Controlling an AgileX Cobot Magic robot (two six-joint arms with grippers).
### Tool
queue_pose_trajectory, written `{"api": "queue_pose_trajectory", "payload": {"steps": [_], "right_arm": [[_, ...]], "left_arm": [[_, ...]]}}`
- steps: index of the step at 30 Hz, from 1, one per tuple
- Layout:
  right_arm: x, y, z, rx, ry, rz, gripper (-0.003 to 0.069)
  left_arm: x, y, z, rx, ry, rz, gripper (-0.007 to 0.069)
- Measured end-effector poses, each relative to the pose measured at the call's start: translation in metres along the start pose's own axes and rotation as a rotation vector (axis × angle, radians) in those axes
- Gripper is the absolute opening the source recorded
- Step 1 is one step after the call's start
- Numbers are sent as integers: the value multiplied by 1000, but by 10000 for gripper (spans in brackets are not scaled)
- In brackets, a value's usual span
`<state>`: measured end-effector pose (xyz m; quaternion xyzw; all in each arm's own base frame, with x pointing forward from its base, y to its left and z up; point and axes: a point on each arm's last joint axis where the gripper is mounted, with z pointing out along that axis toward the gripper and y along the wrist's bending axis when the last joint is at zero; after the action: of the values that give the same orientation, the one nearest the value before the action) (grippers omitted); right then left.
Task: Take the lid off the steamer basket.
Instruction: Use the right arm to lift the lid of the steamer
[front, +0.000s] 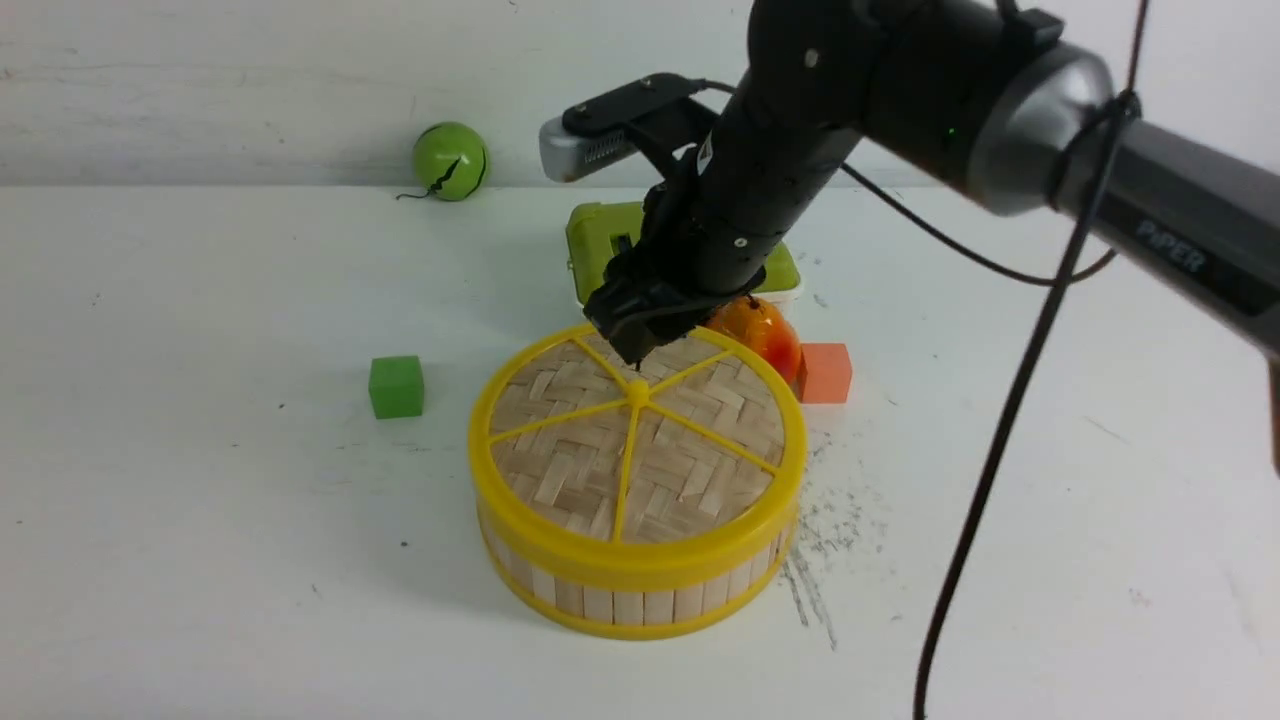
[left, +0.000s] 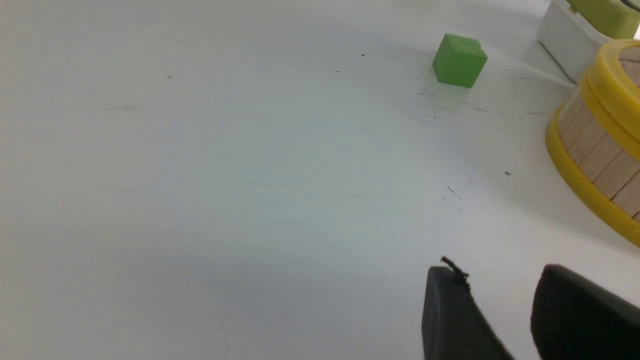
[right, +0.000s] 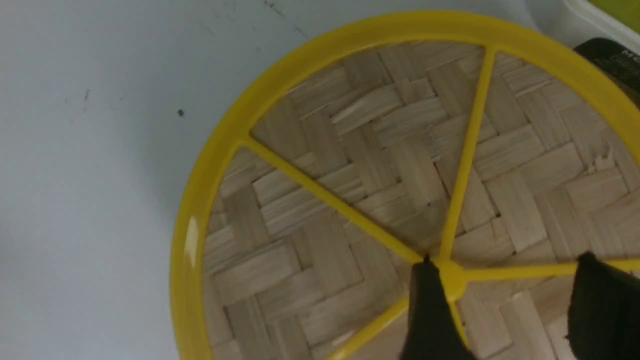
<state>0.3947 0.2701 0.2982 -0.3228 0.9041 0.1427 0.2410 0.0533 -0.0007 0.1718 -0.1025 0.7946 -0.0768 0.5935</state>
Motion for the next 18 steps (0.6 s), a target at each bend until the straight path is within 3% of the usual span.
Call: {"api": "queue_pose_trajectory", "payload": {"steps": [8,11,14,18], "right_arm": [[6,-6,33,5,44,27,335],[8,-6,38,-1,62,32,277],[9,-5,37,-15,75,40,151],[8,-4,35,-16,74,40,102]], "left_arm": [[0,0,0,0,0,0,239],[0,0,0,0,0,0,239],[0,0,0,0,0,0,239],[0,0,0,0,0,0,239]]}}
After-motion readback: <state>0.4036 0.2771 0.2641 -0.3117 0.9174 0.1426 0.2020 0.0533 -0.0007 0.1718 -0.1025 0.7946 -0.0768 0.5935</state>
